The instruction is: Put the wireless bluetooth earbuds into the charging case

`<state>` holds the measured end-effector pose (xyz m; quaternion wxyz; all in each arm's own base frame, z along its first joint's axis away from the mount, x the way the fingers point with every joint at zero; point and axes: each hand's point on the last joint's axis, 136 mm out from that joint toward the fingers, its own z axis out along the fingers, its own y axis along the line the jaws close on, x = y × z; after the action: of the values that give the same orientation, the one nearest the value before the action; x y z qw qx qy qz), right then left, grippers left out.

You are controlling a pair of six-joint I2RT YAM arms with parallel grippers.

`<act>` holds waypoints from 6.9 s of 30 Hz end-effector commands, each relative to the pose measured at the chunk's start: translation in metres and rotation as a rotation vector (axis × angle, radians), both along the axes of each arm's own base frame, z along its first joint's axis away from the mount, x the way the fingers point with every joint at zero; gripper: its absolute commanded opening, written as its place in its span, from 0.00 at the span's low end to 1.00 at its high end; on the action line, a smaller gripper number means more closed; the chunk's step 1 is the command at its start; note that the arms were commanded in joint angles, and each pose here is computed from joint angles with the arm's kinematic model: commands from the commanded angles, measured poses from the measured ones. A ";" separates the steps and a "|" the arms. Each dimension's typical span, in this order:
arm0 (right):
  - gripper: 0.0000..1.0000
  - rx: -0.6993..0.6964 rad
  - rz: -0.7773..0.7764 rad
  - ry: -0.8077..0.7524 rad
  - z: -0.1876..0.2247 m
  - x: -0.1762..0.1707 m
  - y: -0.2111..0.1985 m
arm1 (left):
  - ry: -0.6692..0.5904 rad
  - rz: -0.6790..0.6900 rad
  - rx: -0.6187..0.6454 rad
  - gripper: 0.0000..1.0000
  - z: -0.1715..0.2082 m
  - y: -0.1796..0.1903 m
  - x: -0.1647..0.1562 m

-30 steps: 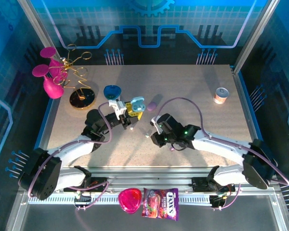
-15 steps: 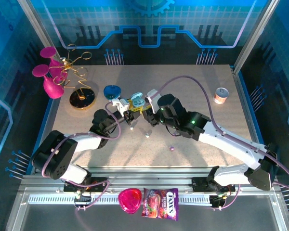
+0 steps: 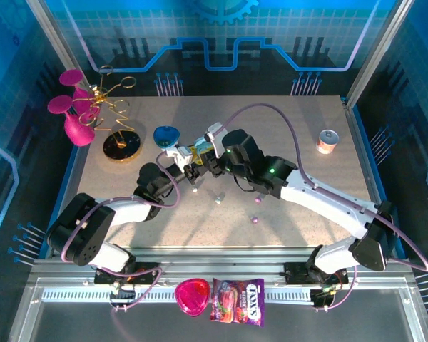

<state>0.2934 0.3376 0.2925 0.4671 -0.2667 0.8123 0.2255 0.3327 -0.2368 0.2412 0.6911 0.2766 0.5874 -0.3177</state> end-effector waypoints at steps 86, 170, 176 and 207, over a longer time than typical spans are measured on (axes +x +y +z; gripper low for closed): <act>0.85 0.242 -0.072 0.039 0.046 0.003 -0.048 | -0.121 -0.235 0.090 0.36 0.027 -0.022 -0.057; 0.23 0.862 0.173 0.757 -0.025 -0.015 -0.017 | -0.194 -0.255 0.018 0.49 0.063 -0.020 -0.071; 0.21 0.869 0.150 0.729 -0.025 -0.010 -0.027 | -0.187 -0.249 0.022 0.60 0.061 -0.019 -0.071; 0.21 0.435 -0.521 0.761 -0.246 0.175 -0.175 | 0.205 -0.074 0.298 0.99 -0.036 -0.001 -0.047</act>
<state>0.4643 0.1769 0.0658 0.2339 0.1494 0.8799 0.3856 0.2815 -0.2368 0.2005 0.5659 0.3584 0.6817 -0.2941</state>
